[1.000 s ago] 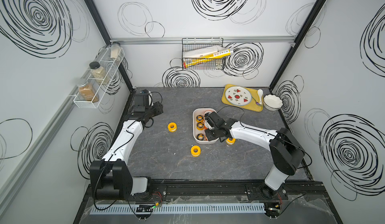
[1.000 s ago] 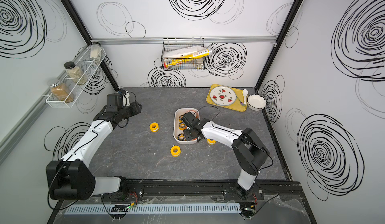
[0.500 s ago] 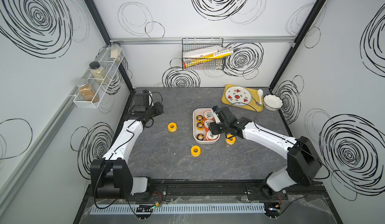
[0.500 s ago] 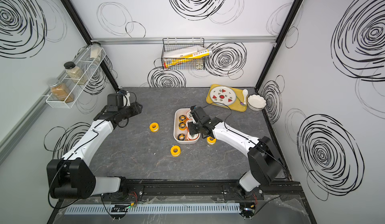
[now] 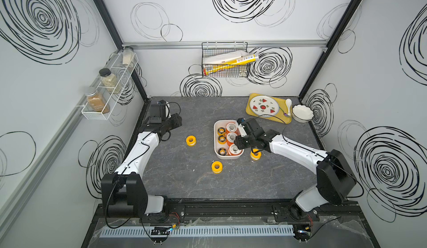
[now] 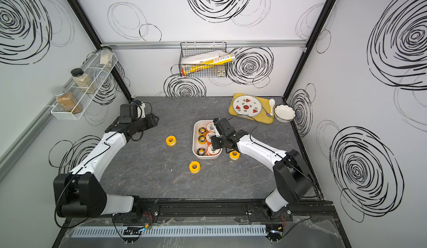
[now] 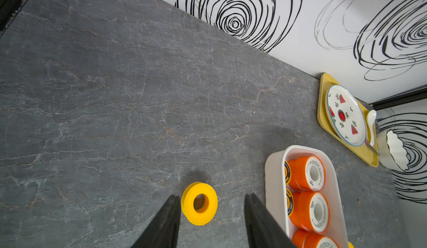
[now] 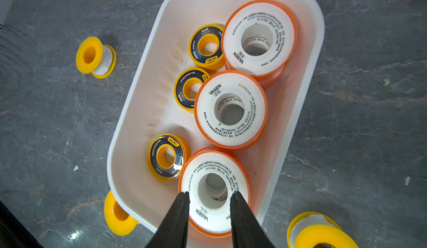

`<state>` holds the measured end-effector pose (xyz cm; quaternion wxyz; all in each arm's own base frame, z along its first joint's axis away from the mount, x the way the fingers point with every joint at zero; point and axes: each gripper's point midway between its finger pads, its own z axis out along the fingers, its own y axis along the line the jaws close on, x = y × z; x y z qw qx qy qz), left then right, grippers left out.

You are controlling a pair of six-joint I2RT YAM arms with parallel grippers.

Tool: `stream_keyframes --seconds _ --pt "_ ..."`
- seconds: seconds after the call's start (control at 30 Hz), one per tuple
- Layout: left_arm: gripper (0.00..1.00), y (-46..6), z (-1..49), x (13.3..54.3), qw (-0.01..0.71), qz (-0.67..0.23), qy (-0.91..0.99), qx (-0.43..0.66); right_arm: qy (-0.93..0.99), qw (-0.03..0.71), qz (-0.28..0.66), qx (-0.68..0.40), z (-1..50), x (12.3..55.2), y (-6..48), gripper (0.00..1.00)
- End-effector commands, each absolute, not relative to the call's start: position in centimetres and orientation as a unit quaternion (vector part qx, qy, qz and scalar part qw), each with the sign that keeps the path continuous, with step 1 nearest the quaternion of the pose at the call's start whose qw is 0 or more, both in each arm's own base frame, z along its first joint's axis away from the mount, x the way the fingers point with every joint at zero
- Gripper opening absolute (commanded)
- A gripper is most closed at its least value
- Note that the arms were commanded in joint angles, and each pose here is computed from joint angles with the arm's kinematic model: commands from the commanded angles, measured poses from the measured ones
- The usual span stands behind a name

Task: Put the sealing tape into the storage box
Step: Place the sealing tape in the storage box.

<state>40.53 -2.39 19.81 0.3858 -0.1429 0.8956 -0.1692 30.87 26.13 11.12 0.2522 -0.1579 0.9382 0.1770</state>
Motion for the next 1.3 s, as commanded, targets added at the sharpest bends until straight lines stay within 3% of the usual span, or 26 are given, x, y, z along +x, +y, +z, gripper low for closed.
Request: stream_keyframes --seconds 0.0,0.7,1.27 --pt "0.52 -2.1 20.1 41.1 0.395 -0.175 0.891 -0.143 0.947 0.223 0.159 -0.168 9.5 30.3 25.8 0.29" --pt "0.52 -2.1 20.0 41.2 0.391 -0.177 0.892 -0.142 0.959 0.196 0.125 -0.160 7.0 30.4 25.1 0.27" --pt "0.52 -2.2 19.7 41.3 0.387 -0.182 0.893 -0.141 0.934 0.293 0.153 -0.135 13.8 31.7 24.7 0.29"
